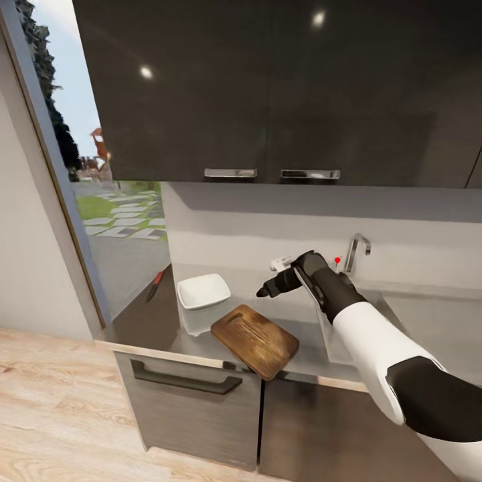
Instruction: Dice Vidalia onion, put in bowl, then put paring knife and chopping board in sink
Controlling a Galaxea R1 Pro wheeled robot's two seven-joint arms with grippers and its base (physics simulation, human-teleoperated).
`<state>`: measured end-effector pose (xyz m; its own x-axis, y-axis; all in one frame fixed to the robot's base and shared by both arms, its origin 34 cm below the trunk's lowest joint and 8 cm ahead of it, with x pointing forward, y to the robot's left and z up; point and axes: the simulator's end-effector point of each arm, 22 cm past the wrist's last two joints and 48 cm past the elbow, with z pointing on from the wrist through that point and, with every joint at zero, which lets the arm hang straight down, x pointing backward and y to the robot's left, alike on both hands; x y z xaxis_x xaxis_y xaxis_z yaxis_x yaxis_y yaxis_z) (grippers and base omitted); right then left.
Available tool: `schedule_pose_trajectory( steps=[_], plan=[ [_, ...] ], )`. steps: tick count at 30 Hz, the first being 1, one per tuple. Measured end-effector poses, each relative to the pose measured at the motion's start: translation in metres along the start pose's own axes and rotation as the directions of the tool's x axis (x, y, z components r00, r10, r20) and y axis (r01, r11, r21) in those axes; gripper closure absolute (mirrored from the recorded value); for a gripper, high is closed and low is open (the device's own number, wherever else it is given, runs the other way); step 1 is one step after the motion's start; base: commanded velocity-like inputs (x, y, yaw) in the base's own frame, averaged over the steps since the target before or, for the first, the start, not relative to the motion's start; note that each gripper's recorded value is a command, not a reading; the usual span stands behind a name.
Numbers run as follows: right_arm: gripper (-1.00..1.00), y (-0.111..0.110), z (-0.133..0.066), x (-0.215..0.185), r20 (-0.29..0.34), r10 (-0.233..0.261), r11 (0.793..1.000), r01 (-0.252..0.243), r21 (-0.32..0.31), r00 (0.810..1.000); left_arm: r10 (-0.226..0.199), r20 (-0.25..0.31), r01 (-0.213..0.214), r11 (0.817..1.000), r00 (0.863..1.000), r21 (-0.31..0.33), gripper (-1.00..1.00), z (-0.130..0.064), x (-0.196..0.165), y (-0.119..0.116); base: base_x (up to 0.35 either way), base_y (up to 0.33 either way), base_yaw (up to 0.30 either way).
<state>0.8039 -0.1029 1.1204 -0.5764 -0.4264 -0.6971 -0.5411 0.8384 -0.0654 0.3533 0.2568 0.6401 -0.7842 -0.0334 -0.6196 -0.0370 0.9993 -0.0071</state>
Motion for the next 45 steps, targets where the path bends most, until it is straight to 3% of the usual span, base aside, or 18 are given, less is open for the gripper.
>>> schedule_pose_trajectory(
  steps=[4, 7, 18, 34, 45],
  plan=[
    [-1.0, 0.019, 0.007, 0.008, -0.042, -0.092, 0.996, 0.091, -0.02, 0.995, 0.0, 0.0, 0.0, 1.0, 1.0, 0.0, -1.0, 0.0, 0.0, 0.0, 0.012, 0.0, 0.0],
    [-1.0, 0.033, 0.008, 0.015, -0.058, -0.118, 0.99, 0.113, -0.082, 0.991, 0.0, 0.0, 0.0, 1.0, 1.0, 0.0, -1.0, 0.0, 0.0, 0.0, 0.003, 0.0, 0.0],
    [-1.0, 0.023, 0.007, 0.022, -0.046, -0.137, 0.986, 0.132, -0.102, 0.989, 0.0, 0.0, 0.0, 1.0, 1.0, 0.0, -1.0, 0.0, 0.0, 0.0, 0.001, 0.0, 0.0],
    [-1.0, 0.021, 0.007, 0.024, -0.046, -0.138, 0.986, 0.133, -0.103, 0.989, 0.0, 0.001, 0.0, 1.0, 1.0, -0.001, -1.0, 0.0, 0.0, 0.001, 0.231, 0.087, 0.0],
    [-1.0, 0.019, 0.014, 0.032, -0.051, -0.142, 0.985, 0.136, -0.108, 0.988, 0.0, 0.001, 0.0, 1.0, 1.0, 0.0, -1.0, 0.0, 0.0, 0.0, 0.029, 0.038, 0.0]
  ],
)
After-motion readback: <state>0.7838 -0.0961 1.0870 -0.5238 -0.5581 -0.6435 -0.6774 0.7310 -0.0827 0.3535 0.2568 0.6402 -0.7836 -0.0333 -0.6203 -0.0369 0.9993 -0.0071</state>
